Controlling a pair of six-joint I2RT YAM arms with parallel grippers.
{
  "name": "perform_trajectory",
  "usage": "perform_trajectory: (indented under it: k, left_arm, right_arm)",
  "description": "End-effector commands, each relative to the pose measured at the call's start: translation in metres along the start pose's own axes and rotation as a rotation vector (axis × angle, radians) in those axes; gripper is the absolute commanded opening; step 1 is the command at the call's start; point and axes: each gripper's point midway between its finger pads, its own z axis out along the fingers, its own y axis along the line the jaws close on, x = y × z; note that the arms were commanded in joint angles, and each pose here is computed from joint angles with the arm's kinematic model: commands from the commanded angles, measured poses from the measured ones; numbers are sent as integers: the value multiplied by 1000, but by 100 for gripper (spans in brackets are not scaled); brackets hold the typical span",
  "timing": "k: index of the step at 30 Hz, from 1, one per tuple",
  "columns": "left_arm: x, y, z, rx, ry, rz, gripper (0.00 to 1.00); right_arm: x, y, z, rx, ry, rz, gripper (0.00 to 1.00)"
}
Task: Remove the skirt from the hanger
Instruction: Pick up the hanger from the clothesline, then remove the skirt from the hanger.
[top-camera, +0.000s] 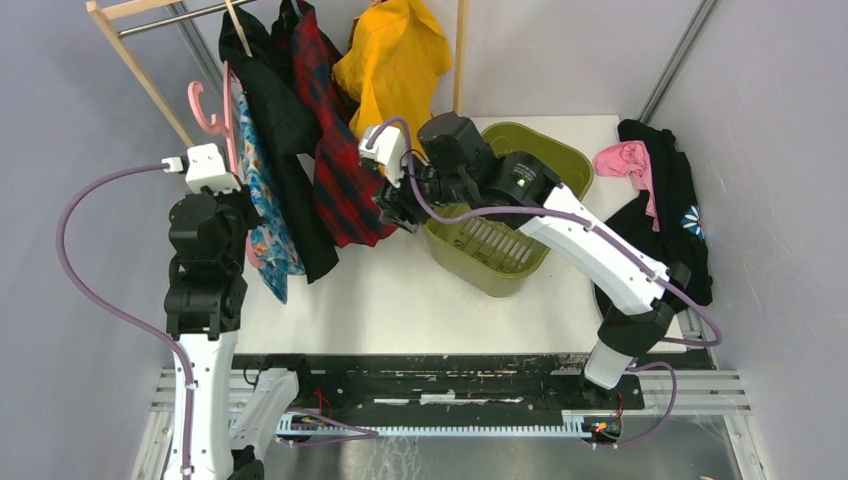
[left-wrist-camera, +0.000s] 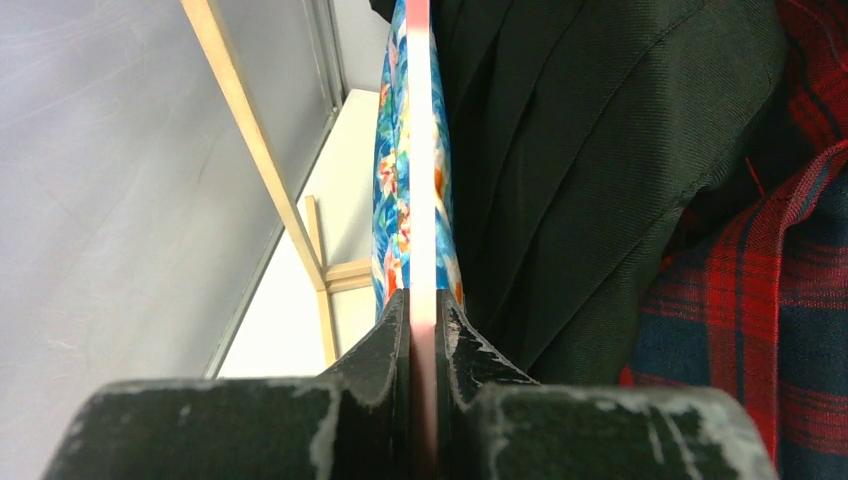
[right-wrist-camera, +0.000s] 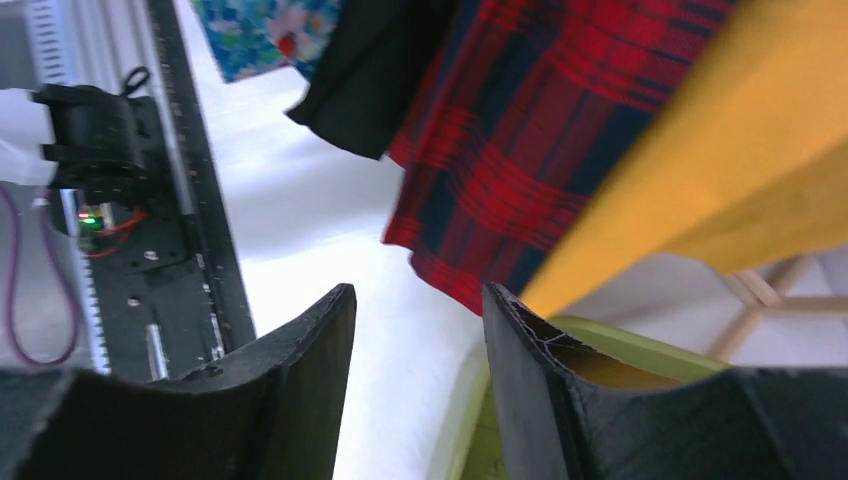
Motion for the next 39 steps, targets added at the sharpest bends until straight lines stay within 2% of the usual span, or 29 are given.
perform_trajectory:
  k: [1,12,16,24,30,39]
  left_arm:
    - [-48,-9,-12,45,-142,-70,3]
    - [-52,-15,-18,75,-142,-114,3]
    - [-50,-19,-19,95,-134,-123,3]
    - [-48,-38,-28,195,-115,-207,3]
    - [-45,-44,-34,229,-98,-218,3]
    - [-46,-44,-45,243,-95,-229,3]
  right_arm:
    - [-20,42,31,-191,-78,34,57]
    - [-43,88,86,-344,-133,37,60]
    - [-44,105,99,-342,-141,21,62]
    - [-43,121,113,-370,-150,55,61]
    - [-28,123,133,-367,-118,83,61]
    - [-29,130,161,-380,-139,153,57]
